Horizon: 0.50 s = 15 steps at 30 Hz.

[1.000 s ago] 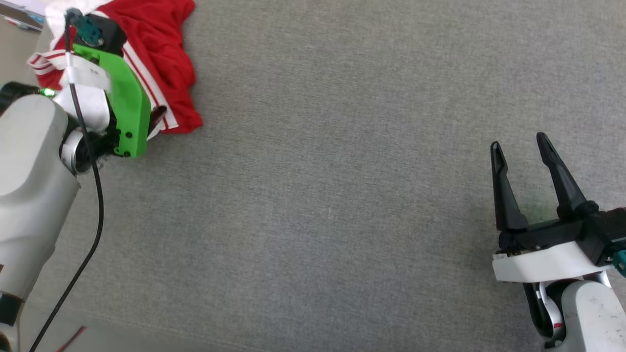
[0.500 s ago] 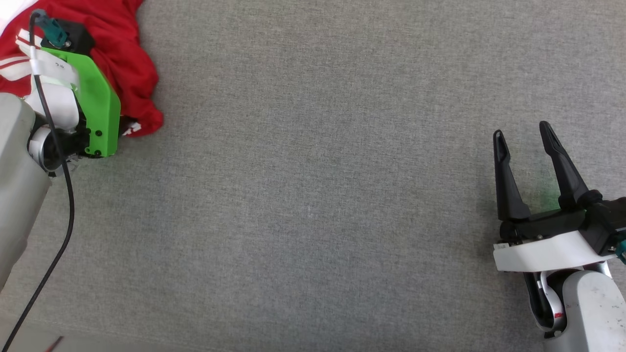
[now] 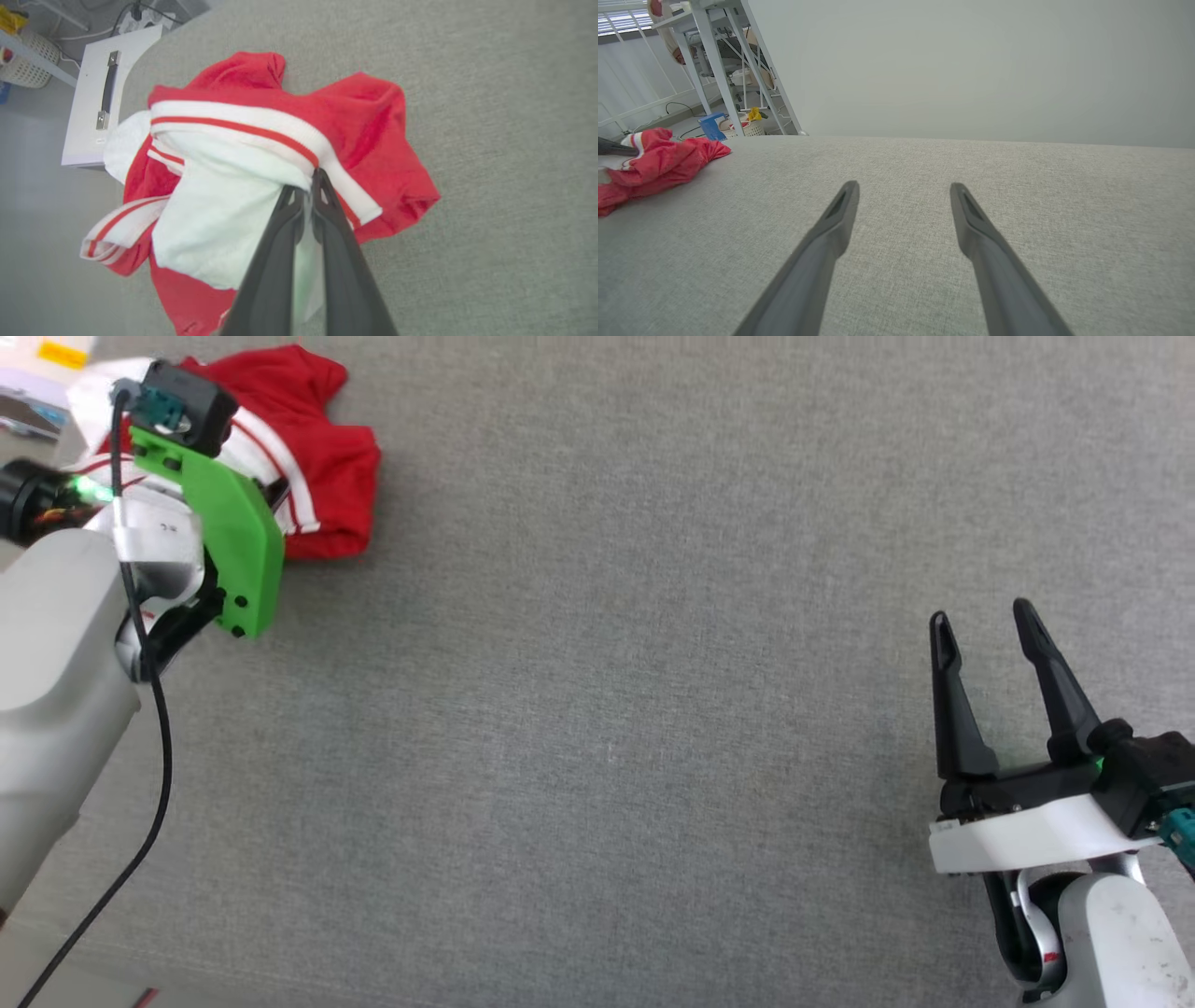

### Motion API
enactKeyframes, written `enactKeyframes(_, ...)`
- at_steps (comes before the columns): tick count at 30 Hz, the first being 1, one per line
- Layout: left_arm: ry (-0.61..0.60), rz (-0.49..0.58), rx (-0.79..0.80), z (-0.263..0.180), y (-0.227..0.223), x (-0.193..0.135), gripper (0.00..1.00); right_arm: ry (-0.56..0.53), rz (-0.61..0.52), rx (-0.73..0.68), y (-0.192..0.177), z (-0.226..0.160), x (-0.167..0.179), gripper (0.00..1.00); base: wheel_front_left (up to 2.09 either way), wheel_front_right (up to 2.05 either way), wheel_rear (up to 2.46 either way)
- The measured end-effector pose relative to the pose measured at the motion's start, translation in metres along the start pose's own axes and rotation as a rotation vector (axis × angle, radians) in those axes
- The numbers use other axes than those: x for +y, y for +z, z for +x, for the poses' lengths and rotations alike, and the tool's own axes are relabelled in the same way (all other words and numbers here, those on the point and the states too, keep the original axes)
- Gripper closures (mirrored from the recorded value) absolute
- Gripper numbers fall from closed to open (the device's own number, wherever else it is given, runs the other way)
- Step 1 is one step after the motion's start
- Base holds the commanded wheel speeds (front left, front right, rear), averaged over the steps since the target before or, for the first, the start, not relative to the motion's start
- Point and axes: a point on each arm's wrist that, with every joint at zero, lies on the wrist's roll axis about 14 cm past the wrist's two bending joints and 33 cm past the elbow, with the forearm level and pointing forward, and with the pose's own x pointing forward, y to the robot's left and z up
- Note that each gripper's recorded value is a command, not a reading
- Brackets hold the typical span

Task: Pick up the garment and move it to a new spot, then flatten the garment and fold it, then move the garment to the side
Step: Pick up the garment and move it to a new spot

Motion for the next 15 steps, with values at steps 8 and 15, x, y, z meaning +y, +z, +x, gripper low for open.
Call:
enactKeyframes(8,-0.069,0.191,-0.262,-0.044,0.077,-0.040,1.00,0.016,-0.002,-0.069,0.033,-0.010,0.015,0.00,0.00,0.00,0.00)
enactKeyframes(15,-0.236,0.337,-0.423,-0.054,0.128,-0.123,1.00,-0.041,-0.019,-0.111,0.054,-0.025,0.000,0.00,0.00,0.00,0.00)
